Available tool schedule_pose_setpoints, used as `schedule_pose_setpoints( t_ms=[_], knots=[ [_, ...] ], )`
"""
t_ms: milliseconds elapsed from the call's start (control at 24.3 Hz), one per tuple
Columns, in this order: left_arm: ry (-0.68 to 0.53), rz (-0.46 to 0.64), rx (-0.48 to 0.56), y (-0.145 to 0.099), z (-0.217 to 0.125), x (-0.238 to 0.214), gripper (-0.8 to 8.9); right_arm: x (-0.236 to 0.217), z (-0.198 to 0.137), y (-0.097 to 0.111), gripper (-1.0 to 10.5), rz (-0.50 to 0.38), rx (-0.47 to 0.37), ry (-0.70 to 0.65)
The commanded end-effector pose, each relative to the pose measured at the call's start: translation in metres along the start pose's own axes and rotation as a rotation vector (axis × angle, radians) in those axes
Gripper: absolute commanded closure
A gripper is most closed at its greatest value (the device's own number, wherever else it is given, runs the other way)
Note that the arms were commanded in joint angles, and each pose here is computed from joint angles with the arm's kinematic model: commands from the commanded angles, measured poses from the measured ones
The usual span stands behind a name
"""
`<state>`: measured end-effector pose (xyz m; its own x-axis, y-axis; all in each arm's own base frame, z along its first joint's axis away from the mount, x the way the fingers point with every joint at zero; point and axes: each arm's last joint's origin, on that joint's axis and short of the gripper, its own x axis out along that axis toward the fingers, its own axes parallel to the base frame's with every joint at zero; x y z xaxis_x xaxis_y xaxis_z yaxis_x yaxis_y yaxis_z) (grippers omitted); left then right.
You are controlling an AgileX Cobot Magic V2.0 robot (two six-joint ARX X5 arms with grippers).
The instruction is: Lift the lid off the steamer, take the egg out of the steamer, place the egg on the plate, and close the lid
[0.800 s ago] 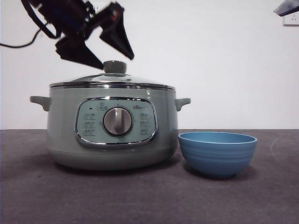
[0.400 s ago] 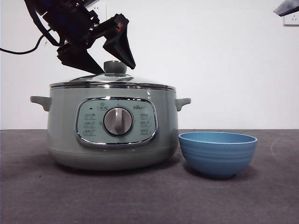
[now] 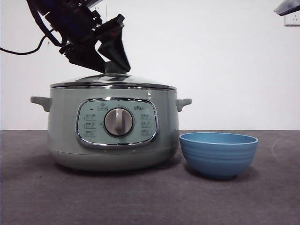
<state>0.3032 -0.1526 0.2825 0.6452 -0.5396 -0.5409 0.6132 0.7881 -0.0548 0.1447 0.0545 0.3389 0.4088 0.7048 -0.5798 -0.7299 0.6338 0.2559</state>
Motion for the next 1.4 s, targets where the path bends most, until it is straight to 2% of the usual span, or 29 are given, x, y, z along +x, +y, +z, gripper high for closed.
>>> schedule_pose_setpoints(
  t_ms=[41,124,494,1029,1235,1400],
  knots=[
    [0.003,-0.011,0.005,-0.001,0.000,0.003,7.63,-0.001,0.002,0.000,3.8,0.000,-0.002,-0.011],
    [0.003,-0.011,0.005,-0.001,0.000,0.003,8.28,-0.001,0.002,0.000,3.8,0.000,-0.002,-0.011],
    [-0.022,-0.009,0.010,-0.001,0.003,0.001,8.26,-0.001,0.002,0.000,3.8,0.000,-0.002,-0.011],
    [-0.156,0.001,0.035,-0.006,0.031,-0.034,8.26,-0.001,0.002,0.000,3.8,0.000,-0.001,-0.011],
    [-0.203,0.006,0.045,-0.012,0.055,-0.070,8.22,-0.001,0.004,0.000,3.8,-0.004,0.018,-0.030],
    [-0.268,0.045,0.039,-0.024,0.064,-0.136,8.22,0.000,0.014,-0.003,3.8,-0.015,0.042,-0.113]
  ],
)
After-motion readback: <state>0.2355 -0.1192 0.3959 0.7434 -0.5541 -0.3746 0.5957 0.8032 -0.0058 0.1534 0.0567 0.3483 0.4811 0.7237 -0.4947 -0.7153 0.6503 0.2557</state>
